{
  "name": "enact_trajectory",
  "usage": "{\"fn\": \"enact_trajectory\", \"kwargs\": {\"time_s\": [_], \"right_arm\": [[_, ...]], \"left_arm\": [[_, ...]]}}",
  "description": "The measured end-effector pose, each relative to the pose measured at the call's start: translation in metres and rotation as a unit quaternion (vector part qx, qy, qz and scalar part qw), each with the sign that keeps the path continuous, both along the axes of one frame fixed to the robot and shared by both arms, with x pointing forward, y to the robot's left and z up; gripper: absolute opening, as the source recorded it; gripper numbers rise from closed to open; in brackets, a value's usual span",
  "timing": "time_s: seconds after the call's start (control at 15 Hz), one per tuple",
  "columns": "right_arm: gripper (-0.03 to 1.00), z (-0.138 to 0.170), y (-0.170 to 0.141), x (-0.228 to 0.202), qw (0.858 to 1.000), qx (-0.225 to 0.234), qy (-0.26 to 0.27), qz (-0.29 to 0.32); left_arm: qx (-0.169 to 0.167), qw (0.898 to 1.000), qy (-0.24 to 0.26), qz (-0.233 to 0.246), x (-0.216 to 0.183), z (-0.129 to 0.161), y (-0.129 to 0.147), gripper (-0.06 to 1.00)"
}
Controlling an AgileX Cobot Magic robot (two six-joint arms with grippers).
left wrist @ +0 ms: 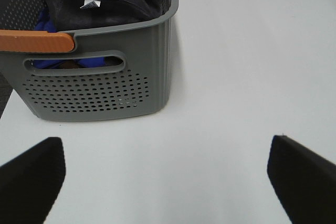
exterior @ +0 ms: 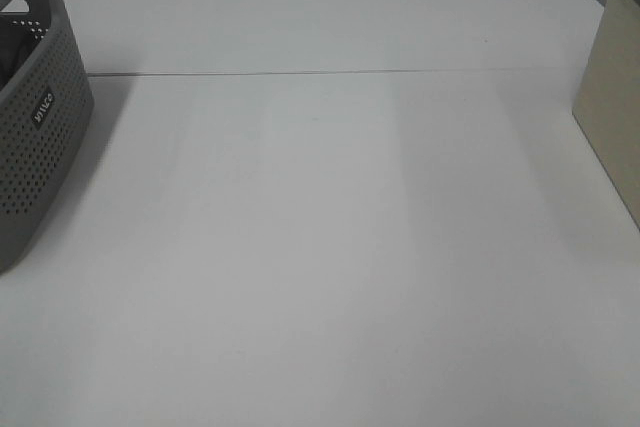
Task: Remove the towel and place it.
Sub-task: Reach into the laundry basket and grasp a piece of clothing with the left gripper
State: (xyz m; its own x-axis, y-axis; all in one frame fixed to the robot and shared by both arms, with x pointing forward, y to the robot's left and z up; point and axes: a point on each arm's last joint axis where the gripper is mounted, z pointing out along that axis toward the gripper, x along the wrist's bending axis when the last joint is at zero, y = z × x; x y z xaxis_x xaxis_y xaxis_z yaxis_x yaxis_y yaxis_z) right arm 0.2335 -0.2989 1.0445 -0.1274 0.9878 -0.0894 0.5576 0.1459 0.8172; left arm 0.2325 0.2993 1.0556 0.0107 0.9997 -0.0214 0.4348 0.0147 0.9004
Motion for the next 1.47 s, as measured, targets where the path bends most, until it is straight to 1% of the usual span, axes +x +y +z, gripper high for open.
{"fn": "enact_trajectory", "kwargs": {"time_s": [0.27, 0.93, 1.0, 1.07, 1.13, 1.2, 1.27, 1.33, 1.4, 1.47], "right_arm": [[0.76, 0.000, 0.000, -0.005, 1.000, 0.001, -0.017, 0.000], [0.76, 0.000, 0.000, -0.005, 1.000, 0.001, -0.018, 0.000], [0.76, 0.000, 0.000, -0.005, 1.000, 0.001, -0.018, 0.000], [0.76, 0.000, 0.000, -0.005, 1.000, 0.001, -0.018, 0.000], [0.76, 0.000, 0.000, -0.005, 1.000, 0.001, -0.018, 0.000], [0.76, 0.000, 0.000, -0.005, 1.000, 0.001, -0.018, 0.000], [0.76, 0.000, 0.000, -0.005, 1.000, 0.001, -0.018, 0.000], [0.76, 0.000, 0.000, -0.005, 1.000, 0.001, -0.018, 0.000], [0.76, 0.000, 0.000, -0.005, 1.000, 0.001, -0.018, 0.000], [0.76, 0.000, 0.000, -0.005, 1.000, 0.001, -0.018, 0.000]], "left_arm": [[0.000, 1.000, 0.000, 0.000, 0.000, 0.000, 0.000, 0.99], [0.000, 1.000, 0.000, 0.000, 0.000, 0.000, 0.000, 0.99], [0.005, 1.000, 0.006, -0.003, -0.001, 0.003, 0.000, 0.99], [0.021, 1.000, 0.021, -0.010, 0.000, 0.012, 0.000, 0.99], [0.047, 0.998, 0.042, -0.021, 0.003, 0.025, 0.001, 0.99], [0.082, 0.994, 0.062, -0.036, 0.008, 0.043, 0.002, 0.99], [0.122, 0.987, 0.091, -0.061, 0.019, 0.061, 0.002, 0.99], [0.201, 0.964, 0.135, -0.106, 0.062, 0.097, 0.005, 0.99], [0.245, 0.949, 0.149, -0.128, 0.083, 0.111, 0.007, 0.99], [0.298, 0.929, 0.163, -0.147, 0.107, 0.127, 0.010, 0.99]]}}
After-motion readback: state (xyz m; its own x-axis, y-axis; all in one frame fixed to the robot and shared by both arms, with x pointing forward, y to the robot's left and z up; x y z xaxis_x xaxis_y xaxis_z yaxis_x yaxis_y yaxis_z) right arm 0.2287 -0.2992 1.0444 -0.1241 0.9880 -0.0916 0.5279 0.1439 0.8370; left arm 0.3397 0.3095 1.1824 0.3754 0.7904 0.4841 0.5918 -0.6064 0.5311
